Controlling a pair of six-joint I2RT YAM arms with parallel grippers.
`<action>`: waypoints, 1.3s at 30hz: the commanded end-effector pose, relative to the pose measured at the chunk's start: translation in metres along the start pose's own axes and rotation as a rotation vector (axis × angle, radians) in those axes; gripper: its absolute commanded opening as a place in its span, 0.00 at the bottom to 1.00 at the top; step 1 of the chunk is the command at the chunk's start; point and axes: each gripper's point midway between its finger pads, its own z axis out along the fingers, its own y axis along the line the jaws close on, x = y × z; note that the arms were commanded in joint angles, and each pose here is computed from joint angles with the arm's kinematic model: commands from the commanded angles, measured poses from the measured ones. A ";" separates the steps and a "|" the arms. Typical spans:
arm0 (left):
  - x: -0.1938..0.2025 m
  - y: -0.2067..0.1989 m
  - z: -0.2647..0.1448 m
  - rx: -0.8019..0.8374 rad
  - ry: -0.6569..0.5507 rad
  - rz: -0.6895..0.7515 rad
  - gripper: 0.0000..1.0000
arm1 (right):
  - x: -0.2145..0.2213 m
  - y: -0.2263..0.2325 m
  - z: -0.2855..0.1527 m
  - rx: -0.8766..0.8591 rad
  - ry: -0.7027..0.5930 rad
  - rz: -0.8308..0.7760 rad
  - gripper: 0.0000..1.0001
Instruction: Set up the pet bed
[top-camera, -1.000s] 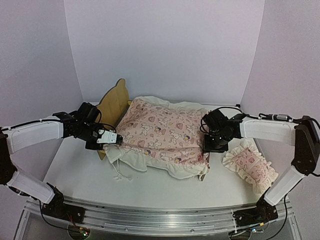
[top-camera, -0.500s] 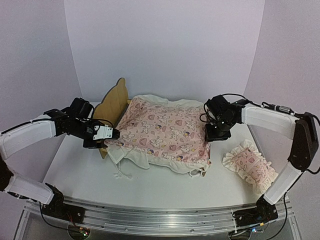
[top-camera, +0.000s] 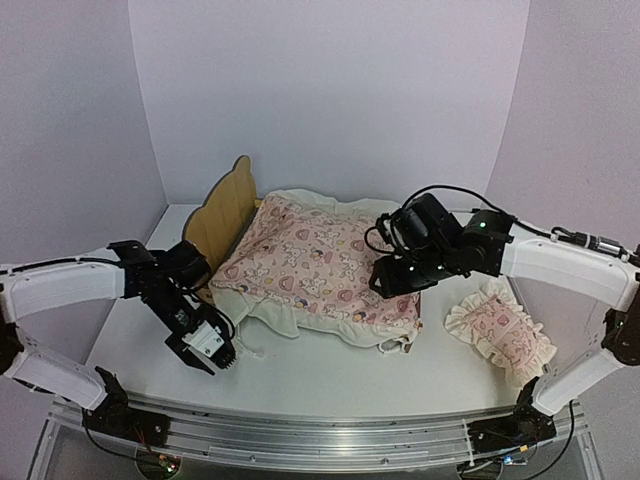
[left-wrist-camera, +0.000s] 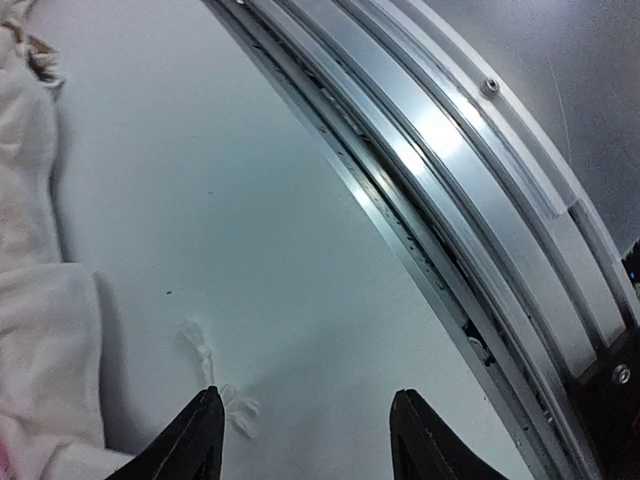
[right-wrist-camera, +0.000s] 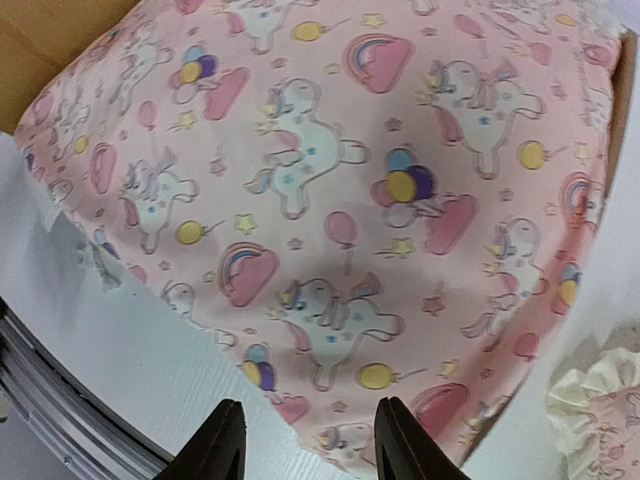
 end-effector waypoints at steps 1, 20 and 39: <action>0.032 0.004 0.028 0.126 0.114 0.178 0.60 | 0.000 0.044 0.019 -0.107 -0.020 -0.025 0.46; 0.125 0.080 0.075 0.138 0.352 0.302 0.53 | 0.022 0.078 0.033 -0.189 0.029 -0.142 0.48; 0.024 0.096 0.008 -0.156 -0.033 -0.286 0.00 | 0.024 0.084 0.043 -0.105 -0.020 -0.149 0.49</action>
